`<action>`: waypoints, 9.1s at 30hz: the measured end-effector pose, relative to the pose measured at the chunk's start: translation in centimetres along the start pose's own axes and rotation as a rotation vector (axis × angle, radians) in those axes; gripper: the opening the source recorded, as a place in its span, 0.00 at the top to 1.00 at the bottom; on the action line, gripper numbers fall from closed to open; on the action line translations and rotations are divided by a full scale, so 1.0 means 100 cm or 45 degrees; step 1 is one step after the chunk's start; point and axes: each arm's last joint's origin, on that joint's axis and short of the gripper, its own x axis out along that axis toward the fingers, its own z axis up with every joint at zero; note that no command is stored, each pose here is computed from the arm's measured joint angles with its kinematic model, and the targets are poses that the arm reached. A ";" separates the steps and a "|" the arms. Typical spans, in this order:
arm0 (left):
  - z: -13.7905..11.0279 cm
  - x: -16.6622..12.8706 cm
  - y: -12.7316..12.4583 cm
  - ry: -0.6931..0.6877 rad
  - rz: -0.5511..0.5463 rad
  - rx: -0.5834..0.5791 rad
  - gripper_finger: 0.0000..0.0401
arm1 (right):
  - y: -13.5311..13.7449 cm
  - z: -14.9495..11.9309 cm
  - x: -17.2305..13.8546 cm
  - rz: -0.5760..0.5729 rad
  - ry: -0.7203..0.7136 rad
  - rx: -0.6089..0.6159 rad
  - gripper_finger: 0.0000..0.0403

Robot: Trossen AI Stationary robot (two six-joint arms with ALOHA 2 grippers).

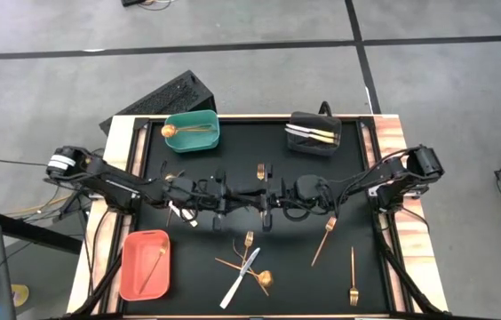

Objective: Sort silverware by color (type)
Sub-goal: Put the gold fork into the orange bin, then put the yellow table knife into the black bin

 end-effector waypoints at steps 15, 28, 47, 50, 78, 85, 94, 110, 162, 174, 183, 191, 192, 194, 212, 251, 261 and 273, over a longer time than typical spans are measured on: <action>0.016 -0.130 -0.088 0.459 0.300 -0.678 0.97 | 0.008 -0.031 -0.009 -0.232 0.348 0.151 0.64; -0.043 -0.210 -0.125 0.894 0.527 -1.046 0.95 | 0.014 -0.036 -0.013 -0.316 0.390 0.140 0.62; -0.062 -0.206 -0.146 0.997 0.481 -0.993 0.91 | 0.015 -0.038 -0.014 -0.319 0.418 0.150 0.62; -0.063 -0.206 -0.146 1.032 0.486 -0.986 0.85 | 0.015 -0.038 -0.014 -0.320 0.417 0.159 0.62; -0.074 -0.192 -0.136 1.102 0.676 -0.869 0.59 | 0.014 -0.042 -0.016 -0.347 0.453 0.228 0.62; -0.085 -0.191 -0.139 1.180 0.708 -0.803 0.79 | 0.014 -0.042 -0.016 -0.350 0.463 0.223 0.62; -0.068 -0.190 -0.146 1.173 0.688 -0.808 0.97 | 0.014 -0.042 -0.016 -0.350 0.465 0.222 0.62; -0.027 -0.206 -0.154 1.328 0.838 -0.734 0.95 | 0.013 -0.044 -0.017 -0.356 0.487 0.208 0.62; 0.014 -0.036 -0.021 0.948 0.693 0.102 0.70 | 0.019 -0.079 -0.054 -0.613 0.979 0.141 0.62; 0.082 -0.094 -0.001 0.572 0.681 0.084 0.70 | 0.023 -0.049 -0.082 -0.888 0.809 0.183 0.62; 0.020 -0.106 -0.004 0.284 0.527 0.080 0.70 | 0.036 -0.016 -0.138 -0.930 0.887 0.281 0.62; -0.038 -0.106 0.015 0.081 0.552 -0.010 0.70 | 0.045 -0.027 -0.146 -0.875 1.081 0.243 0.62; -0.041 -0.106 0.017 0.071 0.541 -0.027 0.70 | 0.045 -0.032 -0.141 -0.871 1.085 0.224 0.62; -0.046 -0.105 0.018 0.060 0.502 -0.059 0.70 | 0.046 -0.043 -0.131 -0.850 1.104 0.187 0.62; -0.072 -0.101 0.021 0.265 0.588 -0.089 0.70 | 0.060 -0.121 -0.053 0.067 1.360 0.390 0.66; -0.043 -0.096 0.015 0.103 0.520 -0.234 0.70 | 0.006 -0.058 -0.069 -0.563 1.118 0.011 0.66; -0.054 -0.098 0.014 0.236 0.463 -0.335 0.70 | -0.043 -0.106 -0.033 -0.431 1.260 -0.217 0.66; -0.059 -0.097 0.016 0.271 0.516 -0.318 0.70 | -0.069 -0.139 -0.021 -0.339 1.327 -0.185 0.66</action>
